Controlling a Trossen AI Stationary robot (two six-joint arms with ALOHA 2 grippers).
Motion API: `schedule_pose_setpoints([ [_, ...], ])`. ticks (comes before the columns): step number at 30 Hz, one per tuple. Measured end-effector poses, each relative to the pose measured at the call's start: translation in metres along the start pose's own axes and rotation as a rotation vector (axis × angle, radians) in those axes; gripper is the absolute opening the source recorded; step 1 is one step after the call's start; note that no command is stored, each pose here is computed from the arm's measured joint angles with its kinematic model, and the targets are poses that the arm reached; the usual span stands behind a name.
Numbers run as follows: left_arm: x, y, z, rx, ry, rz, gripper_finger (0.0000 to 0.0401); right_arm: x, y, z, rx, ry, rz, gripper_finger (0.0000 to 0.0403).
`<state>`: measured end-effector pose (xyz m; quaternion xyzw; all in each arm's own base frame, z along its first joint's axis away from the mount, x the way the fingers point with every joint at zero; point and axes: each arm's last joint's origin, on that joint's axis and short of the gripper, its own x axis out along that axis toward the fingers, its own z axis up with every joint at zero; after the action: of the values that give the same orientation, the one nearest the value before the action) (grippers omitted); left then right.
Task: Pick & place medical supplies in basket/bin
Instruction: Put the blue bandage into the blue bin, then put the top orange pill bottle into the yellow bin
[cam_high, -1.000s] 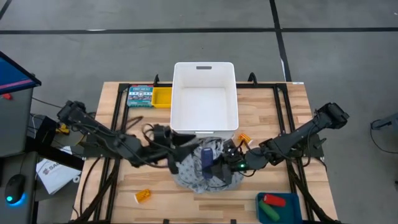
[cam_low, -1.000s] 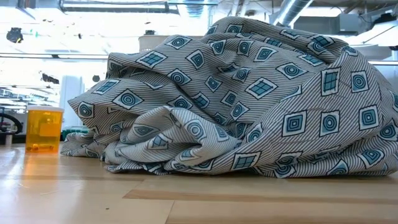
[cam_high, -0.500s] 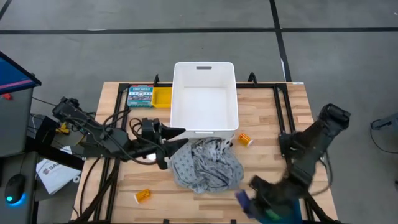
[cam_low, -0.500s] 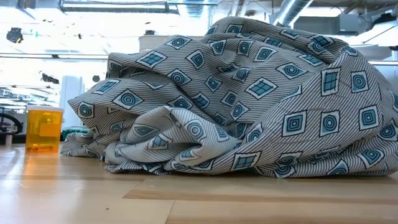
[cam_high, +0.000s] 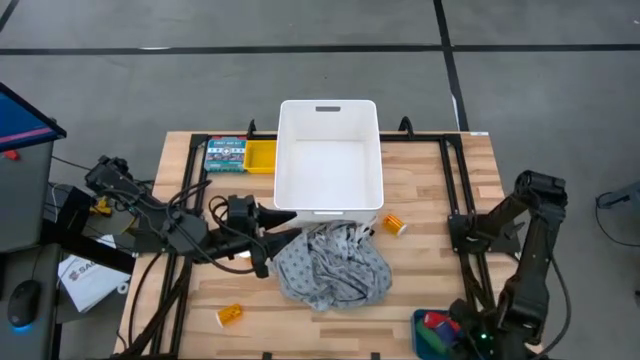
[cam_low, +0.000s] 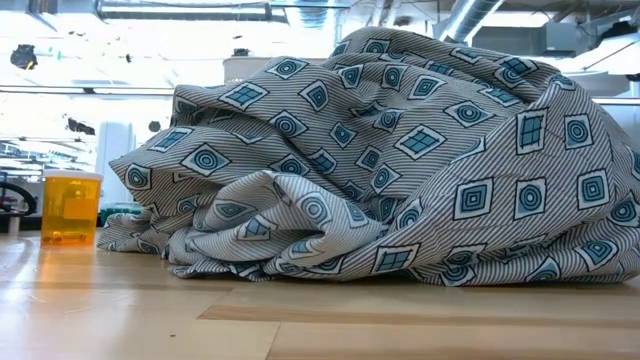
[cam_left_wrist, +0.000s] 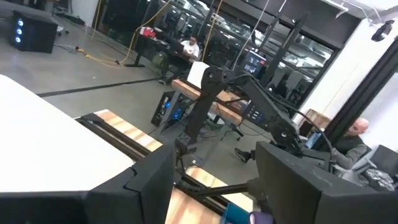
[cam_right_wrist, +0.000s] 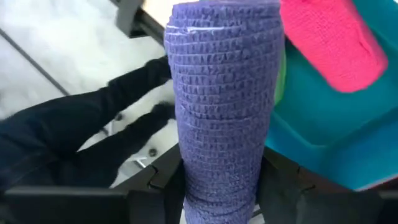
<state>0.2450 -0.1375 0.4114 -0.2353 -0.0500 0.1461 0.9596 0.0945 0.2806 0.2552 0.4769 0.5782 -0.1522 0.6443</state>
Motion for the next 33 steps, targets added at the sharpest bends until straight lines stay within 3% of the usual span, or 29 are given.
schedule_pose_setpoints([
  [14,-0.009,-0.001,-0.013,-0.041,-0.001,0.037,0.0214,0.057,-0.012,-0.009,-0.225,0.078,-0.287,0.0153],
  [23,-0.009,-0.002,-0.012,-0.059,-0.011,0.032,0.0214,0.066,-0.016,-0.003,-0.333,0.086,-0.38,0.0155],
  [33,-0.009,-0.002,-0.012,-0.058,-0.011,0.032,0.0214,0.06,-0.01,0.005,-0.323,0.131,-0.37,0.0233],
])
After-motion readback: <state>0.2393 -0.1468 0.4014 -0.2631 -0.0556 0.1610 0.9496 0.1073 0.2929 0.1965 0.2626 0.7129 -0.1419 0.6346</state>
